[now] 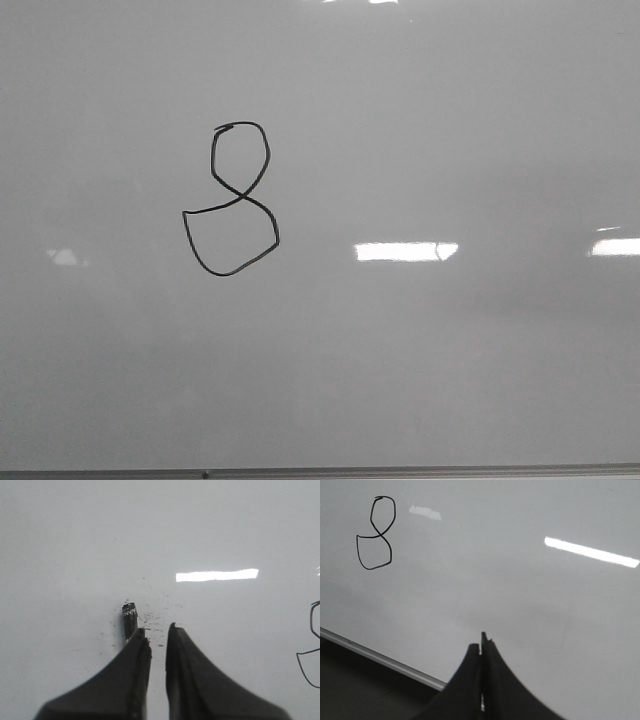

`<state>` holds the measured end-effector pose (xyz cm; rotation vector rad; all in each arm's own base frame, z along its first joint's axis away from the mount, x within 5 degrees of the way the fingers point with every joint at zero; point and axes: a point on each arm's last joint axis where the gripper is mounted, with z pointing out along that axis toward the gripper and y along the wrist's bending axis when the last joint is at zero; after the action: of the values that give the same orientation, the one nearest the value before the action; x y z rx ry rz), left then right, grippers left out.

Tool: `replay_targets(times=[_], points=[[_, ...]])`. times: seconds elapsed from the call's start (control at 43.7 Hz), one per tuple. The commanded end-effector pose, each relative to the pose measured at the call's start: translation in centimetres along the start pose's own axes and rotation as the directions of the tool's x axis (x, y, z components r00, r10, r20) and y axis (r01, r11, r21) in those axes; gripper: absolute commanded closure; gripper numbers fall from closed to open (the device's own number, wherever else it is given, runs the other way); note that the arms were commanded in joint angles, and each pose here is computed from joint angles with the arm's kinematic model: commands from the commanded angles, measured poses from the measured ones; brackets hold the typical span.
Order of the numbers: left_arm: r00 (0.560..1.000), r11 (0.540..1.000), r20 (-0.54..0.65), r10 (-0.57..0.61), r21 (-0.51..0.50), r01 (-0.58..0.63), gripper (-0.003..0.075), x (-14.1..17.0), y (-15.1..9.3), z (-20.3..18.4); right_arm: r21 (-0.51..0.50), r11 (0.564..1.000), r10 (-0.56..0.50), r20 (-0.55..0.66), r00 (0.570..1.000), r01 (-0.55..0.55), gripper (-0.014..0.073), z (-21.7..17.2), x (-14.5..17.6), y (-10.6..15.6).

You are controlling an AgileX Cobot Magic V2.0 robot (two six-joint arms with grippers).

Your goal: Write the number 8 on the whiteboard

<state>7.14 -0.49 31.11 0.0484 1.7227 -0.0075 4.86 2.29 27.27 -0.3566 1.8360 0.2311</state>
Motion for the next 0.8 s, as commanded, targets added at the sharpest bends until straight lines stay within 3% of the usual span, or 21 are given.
replay_targets(times=[0.0, 0.252, 0.778], points=[[0.993, 1.0, 0.118, -0.006, -0.004, 0.007, 0.0741, -1.0, -0.2, -1.6, 0.022, 1.0, 0.005, 0.089, 0.996, -0.007, 0.0664, -0.2, -1.4, -0.2], [0.97, 1.0, 0.242, 0.008, -0.011, -0.006, 0.0741, -1.2, -0.4, -4.0, 0.022, 1.0, 0.005, 0.089, 0.996, -0.007, 0.0664, -0.2, -1.4, -0.2], [0.97, 1.0, 0.245, 0.008, -0.011, -0.006, 0.0741, -1.2, -0.5, -4.1, 0.022, 1.0, 0.005, 0.089, 0.996, -0.007, 0.0664, -0.2, -1.4, -0.2]])
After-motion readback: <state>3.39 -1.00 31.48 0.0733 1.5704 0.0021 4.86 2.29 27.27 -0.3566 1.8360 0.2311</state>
